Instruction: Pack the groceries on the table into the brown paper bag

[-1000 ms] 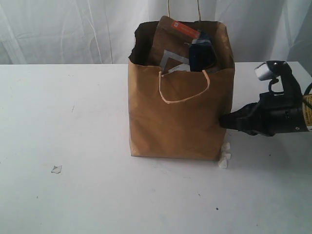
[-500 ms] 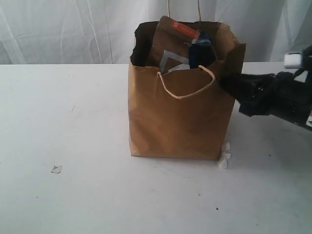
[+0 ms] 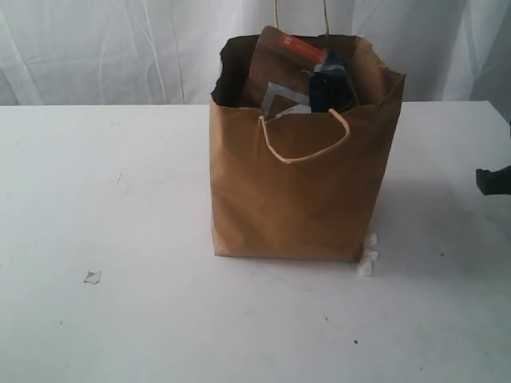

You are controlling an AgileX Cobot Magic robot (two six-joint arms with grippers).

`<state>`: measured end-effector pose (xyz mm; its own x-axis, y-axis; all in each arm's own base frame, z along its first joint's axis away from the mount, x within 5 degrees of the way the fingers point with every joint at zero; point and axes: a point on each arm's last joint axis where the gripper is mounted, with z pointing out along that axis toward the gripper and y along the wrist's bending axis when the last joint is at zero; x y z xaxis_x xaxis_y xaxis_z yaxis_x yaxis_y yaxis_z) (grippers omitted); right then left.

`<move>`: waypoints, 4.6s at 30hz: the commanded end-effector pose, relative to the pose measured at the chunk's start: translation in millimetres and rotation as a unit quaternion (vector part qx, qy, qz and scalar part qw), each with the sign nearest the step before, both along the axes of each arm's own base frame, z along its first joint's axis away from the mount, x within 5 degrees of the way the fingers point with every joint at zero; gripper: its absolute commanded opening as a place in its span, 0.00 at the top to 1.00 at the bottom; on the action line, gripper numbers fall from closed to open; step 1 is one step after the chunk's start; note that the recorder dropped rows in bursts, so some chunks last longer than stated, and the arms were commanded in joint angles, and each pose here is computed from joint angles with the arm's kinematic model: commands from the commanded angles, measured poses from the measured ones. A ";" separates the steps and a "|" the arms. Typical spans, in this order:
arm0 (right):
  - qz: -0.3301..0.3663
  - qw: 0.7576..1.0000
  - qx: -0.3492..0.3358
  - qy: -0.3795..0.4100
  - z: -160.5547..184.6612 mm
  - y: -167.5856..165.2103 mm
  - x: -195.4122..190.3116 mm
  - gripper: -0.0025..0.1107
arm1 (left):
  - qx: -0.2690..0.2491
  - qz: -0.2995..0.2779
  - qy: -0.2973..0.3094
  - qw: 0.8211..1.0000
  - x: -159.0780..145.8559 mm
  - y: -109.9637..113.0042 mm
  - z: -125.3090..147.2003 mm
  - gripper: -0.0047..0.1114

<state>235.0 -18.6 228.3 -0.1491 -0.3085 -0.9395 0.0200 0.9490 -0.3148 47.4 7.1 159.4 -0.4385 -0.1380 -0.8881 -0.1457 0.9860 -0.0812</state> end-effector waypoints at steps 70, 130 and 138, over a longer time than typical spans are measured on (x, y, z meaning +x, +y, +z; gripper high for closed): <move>0.388 0.778 -0.200 0.451 -97.5 91.0 115.7 0.70 | -0.002 0.001 0.020 1.000 -1.9 0.1 -5.2 0.96; 0.232 0.814 0.023 0.532 -52.5 89.3 86.1 0.98 | -0.002 0.001 0.020 1.000 -1.9 0.1 -5.2 0.96; 0.278 0.765 0.076 0.576 16.4 94.2 33.2 0.98 | -0.002 0.001 0.020 1.000 -1.9 0.1 -5.2 0.96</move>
<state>285.4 73.3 223.0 -0.7901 -0.5289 -0.3098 -0.6038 0.7588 0.2444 47.4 7.1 159.4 -0.4385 -0.1380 -0.8881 -0.1457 0.9860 -0.0812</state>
